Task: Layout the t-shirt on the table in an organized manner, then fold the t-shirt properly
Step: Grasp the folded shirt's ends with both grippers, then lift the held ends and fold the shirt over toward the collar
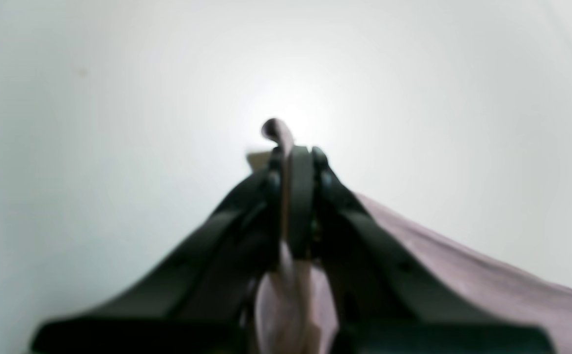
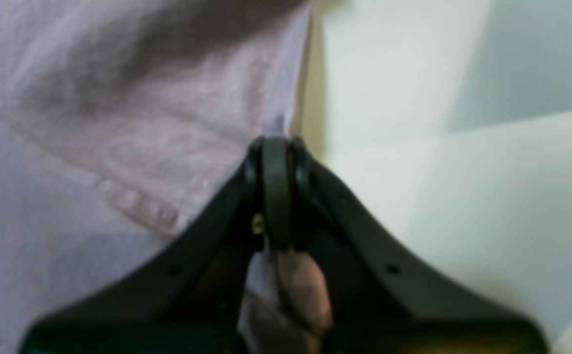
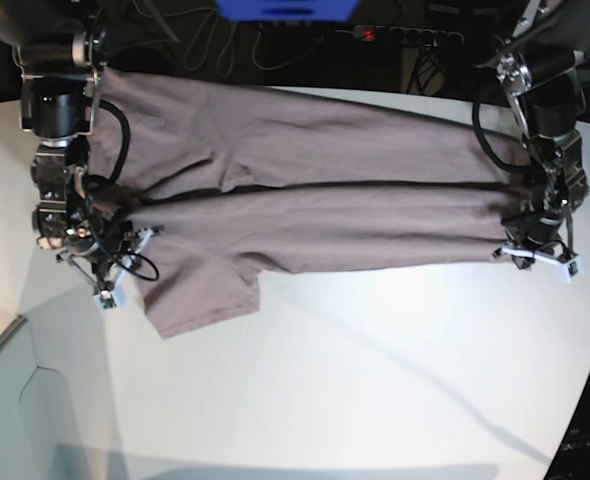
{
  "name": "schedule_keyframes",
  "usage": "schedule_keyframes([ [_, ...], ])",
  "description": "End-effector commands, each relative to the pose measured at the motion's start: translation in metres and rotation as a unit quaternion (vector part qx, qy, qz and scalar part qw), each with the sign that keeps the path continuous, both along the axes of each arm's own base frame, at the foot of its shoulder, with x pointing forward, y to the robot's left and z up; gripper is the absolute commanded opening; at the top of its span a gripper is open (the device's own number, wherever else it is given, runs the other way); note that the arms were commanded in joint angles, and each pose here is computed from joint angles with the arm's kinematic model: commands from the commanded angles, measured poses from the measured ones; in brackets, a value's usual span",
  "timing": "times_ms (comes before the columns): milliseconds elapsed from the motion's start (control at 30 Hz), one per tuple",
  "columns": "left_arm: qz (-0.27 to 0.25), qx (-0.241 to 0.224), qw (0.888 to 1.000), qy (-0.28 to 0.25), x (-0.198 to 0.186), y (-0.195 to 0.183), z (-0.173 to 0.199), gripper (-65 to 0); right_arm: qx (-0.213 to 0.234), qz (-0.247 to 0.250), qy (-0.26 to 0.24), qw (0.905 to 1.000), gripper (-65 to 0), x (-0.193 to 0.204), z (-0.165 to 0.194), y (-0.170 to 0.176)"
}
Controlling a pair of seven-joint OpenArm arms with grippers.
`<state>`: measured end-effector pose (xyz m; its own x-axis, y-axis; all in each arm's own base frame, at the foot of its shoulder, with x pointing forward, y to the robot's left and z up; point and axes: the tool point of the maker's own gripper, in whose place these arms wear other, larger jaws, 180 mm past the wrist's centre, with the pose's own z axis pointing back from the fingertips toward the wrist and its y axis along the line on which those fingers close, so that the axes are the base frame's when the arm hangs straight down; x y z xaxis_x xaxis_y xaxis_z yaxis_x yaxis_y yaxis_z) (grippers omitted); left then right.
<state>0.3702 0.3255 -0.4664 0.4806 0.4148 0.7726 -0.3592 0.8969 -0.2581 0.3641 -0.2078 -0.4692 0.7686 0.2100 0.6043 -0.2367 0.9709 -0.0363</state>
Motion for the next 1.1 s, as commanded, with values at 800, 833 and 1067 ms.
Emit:
schedule_keyframes([
  [800,0.004,0.018,1.0,-0.014,0.008,0.019,0.017,-65.0,-0.007,0.01,-0.066,0.9978,-65.0,0.021,0.04,0.007],
  [833,0.005,0.023,1.0,-0.015,0.008,0.024,0.02,-65.0,-0.008,0.011,-0.069,0.9975,-65.0,0.022,0.042,0.007],
  [1067,0.004,0.04,0.998,-0.038,0.017,0.031,0.04,-65.0,-0.014,0.016,-0.105,0.9942,-65.0,0.034,0.067,0.01],
])
